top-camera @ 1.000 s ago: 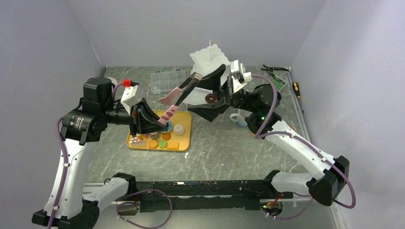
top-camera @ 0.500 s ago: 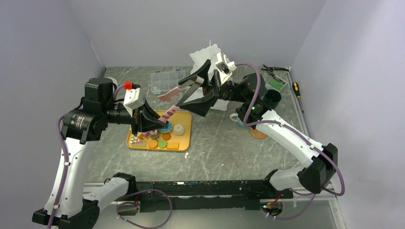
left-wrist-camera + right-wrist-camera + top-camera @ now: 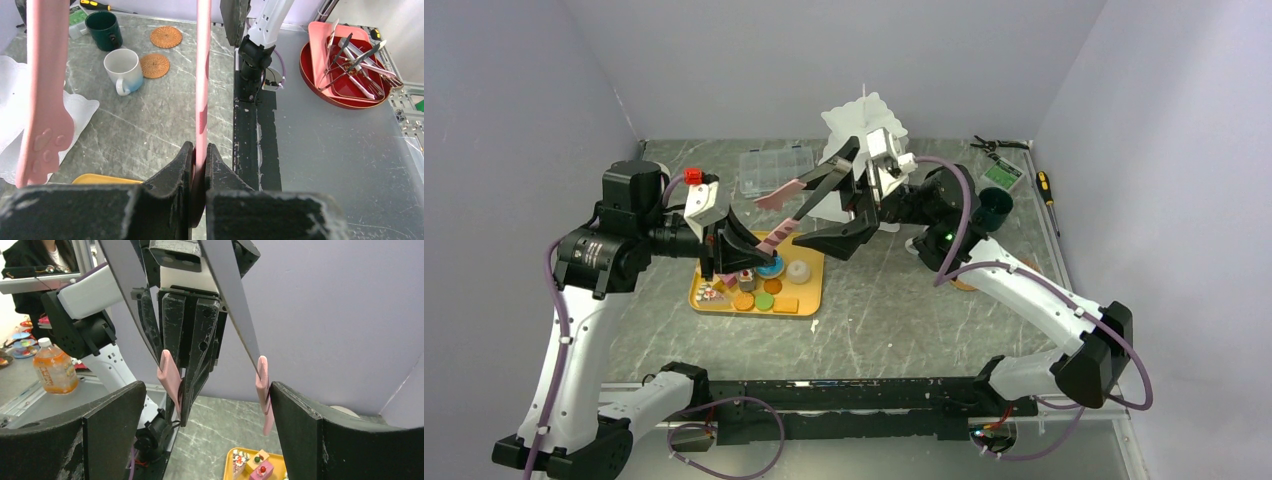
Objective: Serve the afternoon tea
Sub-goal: Adjust the clamp.
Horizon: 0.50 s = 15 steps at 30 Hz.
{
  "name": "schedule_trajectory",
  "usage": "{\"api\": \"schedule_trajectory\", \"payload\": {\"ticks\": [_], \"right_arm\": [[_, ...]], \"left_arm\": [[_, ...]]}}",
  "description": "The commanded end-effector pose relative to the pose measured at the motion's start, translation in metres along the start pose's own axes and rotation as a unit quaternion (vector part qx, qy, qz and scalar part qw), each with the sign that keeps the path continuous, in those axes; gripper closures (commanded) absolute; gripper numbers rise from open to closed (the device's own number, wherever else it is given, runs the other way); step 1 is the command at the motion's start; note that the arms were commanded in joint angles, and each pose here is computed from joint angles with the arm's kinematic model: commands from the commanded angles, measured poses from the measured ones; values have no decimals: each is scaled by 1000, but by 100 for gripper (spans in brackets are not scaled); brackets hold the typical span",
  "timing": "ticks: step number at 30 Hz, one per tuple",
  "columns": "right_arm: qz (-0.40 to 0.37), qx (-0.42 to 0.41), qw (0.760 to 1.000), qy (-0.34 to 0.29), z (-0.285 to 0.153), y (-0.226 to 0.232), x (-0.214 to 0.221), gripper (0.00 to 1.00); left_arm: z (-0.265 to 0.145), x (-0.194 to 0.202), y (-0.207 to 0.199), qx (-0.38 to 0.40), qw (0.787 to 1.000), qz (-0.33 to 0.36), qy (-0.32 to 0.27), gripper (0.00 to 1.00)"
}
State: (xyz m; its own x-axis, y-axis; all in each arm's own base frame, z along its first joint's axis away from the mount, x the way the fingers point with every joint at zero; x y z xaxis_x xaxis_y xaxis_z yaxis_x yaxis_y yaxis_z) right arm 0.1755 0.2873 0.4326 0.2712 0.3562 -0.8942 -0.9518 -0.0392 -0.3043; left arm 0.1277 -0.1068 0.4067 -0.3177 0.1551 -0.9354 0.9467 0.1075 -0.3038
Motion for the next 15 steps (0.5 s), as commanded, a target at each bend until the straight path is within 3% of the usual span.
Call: {"api": "schedule_trajectory", "payload": {"ticks": [1, 15], "right_arm": [[-48, -30, 998, -41, 4, 4, -22, 0], [-33, 0, 999, -17, 25, -1, -11, 2]], "left_arm": [[-1, -9, -4, 3, 1000, 29, -10, 97], [-3, -5, -1, -18, 998, 52, -6, 97]]}}
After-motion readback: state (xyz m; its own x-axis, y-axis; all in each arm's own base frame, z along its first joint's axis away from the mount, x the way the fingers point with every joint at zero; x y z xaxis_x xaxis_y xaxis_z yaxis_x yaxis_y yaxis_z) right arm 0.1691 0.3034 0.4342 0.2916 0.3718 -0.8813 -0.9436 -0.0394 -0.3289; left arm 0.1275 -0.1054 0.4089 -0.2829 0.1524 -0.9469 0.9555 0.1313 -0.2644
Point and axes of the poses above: each gripper's point midway between its finger pads, its own z axis out along the fingers, its own y axis along the line the jaws close on, x = y × z, the point moved 9 cm from there along -z, back along the fingers, and after that the axes turned 14 degrees about -z, right-handed, at the moved point
